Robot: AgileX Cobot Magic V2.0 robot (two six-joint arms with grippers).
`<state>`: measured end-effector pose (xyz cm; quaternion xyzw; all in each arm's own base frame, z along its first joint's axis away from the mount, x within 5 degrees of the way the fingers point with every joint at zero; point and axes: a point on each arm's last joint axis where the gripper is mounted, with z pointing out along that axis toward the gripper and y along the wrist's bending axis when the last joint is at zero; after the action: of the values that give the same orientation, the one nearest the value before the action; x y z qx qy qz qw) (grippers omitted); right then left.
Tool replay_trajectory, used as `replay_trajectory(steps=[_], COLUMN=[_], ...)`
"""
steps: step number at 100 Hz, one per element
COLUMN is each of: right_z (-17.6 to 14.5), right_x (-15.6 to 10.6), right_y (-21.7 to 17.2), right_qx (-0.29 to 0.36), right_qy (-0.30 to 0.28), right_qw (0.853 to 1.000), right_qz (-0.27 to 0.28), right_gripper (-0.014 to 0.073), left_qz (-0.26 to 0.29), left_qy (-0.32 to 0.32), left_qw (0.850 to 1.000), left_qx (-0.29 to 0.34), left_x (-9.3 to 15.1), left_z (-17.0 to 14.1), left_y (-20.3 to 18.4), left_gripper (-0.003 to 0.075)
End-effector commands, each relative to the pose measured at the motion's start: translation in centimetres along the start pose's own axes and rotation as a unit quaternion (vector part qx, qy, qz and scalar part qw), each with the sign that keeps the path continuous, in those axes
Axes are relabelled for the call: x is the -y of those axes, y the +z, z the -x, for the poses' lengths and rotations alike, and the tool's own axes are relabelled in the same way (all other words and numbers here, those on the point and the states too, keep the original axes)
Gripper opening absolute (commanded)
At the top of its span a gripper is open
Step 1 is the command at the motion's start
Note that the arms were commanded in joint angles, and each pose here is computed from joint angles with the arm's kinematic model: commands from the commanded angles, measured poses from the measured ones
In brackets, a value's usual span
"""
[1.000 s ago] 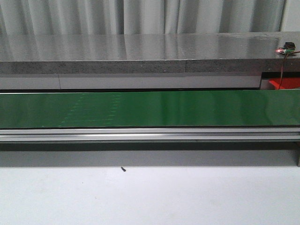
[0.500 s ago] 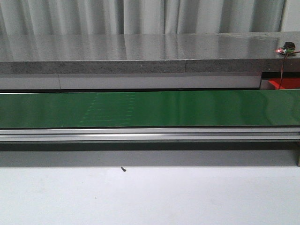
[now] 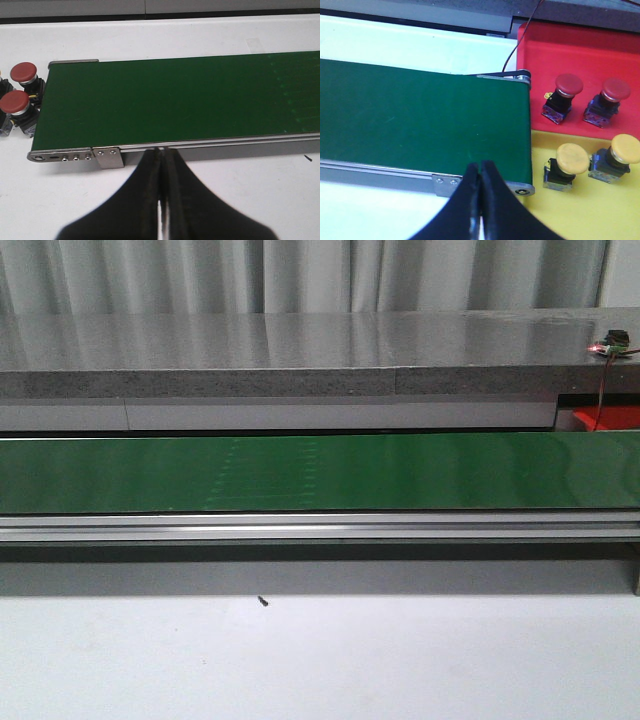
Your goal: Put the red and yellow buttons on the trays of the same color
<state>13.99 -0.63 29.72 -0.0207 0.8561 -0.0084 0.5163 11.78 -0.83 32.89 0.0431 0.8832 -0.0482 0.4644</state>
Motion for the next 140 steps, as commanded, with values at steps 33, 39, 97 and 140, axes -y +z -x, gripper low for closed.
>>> replay_trajectory(steps=[33,39,97,140], right_z=[1.1,1.1,1.1,1.1], right_x=[0.0,0.0,0.1,0.1], right_y=[-1.2,-1.2,-1.2,-1.2], right_qx=[0.06,0.06,0.061,0.061], right_qy=[0.0,0.0,0.0,0.0], right_qw=[0.998,0.998,0.998,0.998], right_qz=[-0.01,-0.01,-0.01,-0.01], right_gripper=[-0.0122,-0.0122,-0.0122,-0.0122], left_qz=[0.056,0.067,0.127,0.134], left_qy=[-0.074,-0.088,-0.207,-0.268], left_qw=[0.996,0.994,0.966,0.932], left_qx=[-0.003,-0.013,-0.085,-0.205], left_x=[-3.3,-4.3,-13.4,-18.0], left_z=[4.8,5.5,9.3,9.1], left_y=[3.1,4.1,12.0,20.1], left_gripper=[-0.002,-0.002,0.057,0.0531])
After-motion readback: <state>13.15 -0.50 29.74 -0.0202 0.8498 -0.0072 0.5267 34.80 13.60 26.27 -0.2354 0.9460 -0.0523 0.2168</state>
